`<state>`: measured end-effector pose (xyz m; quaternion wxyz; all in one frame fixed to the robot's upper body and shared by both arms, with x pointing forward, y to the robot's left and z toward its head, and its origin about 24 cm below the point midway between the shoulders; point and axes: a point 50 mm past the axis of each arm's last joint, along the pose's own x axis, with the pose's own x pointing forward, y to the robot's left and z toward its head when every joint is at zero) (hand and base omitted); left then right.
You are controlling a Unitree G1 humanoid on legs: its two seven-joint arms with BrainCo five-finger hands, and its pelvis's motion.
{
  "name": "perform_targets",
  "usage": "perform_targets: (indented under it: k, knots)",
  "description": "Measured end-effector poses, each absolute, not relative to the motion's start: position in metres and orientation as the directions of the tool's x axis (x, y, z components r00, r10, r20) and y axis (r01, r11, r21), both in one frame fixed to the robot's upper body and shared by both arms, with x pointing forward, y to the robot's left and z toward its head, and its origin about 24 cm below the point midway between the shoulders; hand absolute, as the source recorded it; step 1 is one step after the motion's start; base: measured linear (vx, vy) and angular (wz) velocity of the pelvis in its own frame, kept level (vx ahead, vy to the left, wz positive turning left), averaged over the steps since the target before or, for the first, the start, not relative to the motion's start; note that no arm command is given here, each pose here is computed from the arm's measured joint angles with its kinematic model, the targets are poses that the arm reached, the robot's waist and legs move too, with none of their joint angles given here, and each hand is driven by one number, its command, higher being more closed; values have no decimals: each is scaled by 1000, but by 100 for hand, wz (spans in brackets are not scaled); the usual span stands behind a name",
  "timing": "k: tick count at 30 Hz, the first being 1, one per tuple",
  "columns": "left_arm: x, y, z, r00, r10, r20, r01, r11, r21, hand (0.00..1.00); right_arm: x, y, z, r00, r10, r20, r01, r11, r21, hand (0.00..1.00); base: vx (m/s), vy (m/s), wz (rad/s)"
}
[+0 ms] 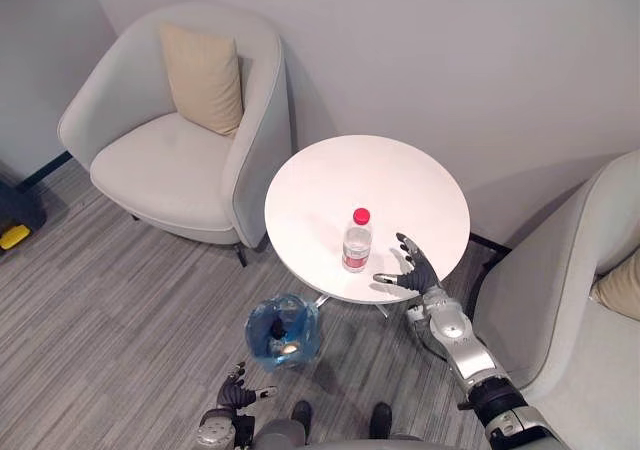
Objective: Gather rubbish on tea table into small bin, then transfer packed bag to large trash can.
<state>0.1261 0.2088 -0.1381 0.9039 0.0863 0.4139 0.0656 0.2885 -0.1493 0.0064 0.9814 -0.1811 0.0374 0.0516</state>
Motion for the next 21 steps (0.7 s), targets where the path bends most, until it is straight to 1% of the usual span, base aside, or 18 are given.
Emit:
perform_targets:
  k: [3, 7, 12, 21]
  knots:
    - [124, 211, -138, 648, 199, -735, -53, 975, 217, 0, 298, -141, 18, 990, 129, -53, -140, 916, -376, 0, 0, 0, 0]
    - [126, 211, -137, 652, 215, -727, -81, 973, 216, 0, 308, -137, 29, 990, 137, -19, -134, 915, -381, 0, 0, 0, 0]
    - [136, 212, -131, 688, 222, -691, -106, 973, 207, 0, 318, -137, 37, 995, 103, 11, -91, 920, -380, 0, -6, 6, 1]
    - [144, 215, -127, 700, 252, -668, -158, 967, 200, 0, 331, -133, 48, 998, 59, 35, -44, 940, -338, 0, -39, 3, 5]
